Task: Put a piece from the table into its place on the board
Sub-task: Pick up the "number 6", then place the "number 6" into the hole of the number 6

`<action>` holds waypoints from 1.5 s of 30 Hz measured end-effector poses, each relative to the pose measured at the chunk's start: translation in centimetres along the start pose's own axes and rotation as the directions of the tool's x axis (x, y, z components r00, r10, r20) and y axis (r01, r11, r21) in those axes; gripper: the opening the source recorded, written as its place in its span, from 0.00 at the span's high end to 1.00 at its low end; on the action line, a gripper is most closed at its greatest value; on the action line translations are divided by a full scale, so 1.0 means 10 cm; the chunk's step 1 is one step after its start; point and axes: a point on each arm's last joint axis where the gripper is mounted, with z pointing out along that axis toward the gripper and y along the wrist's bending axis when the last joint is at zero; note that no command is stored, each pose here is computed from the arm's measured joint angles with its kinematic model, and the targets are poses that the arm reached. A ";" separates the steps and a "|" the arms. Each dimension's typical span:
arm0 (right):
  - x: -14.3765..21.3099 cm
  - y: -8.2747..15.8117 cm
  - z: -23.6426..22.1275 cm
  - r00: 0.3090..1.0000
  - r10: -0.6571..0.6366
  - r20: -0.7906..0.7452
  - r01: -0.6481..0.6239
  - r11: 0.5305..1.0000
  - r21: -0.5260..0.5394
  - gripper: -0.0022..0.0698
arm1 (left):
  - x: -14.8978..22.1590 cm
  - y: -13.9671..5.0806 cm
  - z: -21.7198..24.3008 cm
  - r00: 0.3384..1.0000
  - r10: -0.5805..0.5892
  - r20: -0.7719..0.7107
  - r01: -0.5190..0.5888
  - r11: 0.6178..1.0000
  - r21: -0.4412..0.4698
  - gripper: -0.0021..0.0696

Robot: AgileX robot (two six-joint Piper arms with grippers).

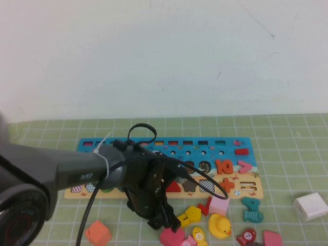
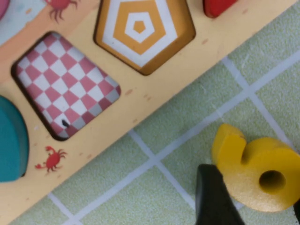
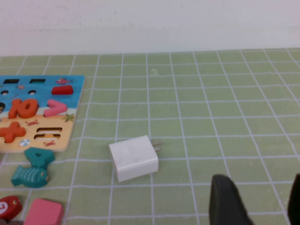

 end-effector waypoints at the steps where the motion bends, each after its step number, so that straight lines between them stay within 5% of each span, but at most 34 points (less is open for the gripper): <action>1: 0.00 0.00 0.00 1.000 0.000 0.000 0.000 1.000 0.000 0.58 | 0.00 0.00 0.00 1.000 0.002 0.000 -0.002 1.000 0.000 0.53; 11: 0.00 0.00 0.00 1.000 0.000 0.000 0.000 1.000 0.000 0.58 | -0.25 0.11 -0.29 0.988 0.141 -0.057 -0.146 0.985 -0.088 0.53; 17: 0.00 0.00 0.00 1.000 0.000 0.000 0.000 1.000 0.000 0.58 | -0.56 0.23 -0.61 0.966 0.256 0.032 -0.252 0.963 -0.099 0.53; 26: 0.00 0.00 0.00 1.000 0.000 0.000 0.000 1.000 0.000 0.58 | -0.57 0.76 -0.67 0.897 0.425 0.124 -0.423 0.905 -0.042 0.53; 31: 0.00 0.00 0.00 1.000 0.000 0.000 0.000 1.000 0.000 0.58 | -0.56 0.99 -0.68 0.818 0.548 0.177 -0.543 0.836 -0.078 0.53; 45: 0.00 0.00 0.00 1.000 0.000 0.000 0.000 1.000 0.000 0.58 | -0.62 0.95 -0.29 0.776 0.578 0.252 -0.590 0.807 -0.031 0.53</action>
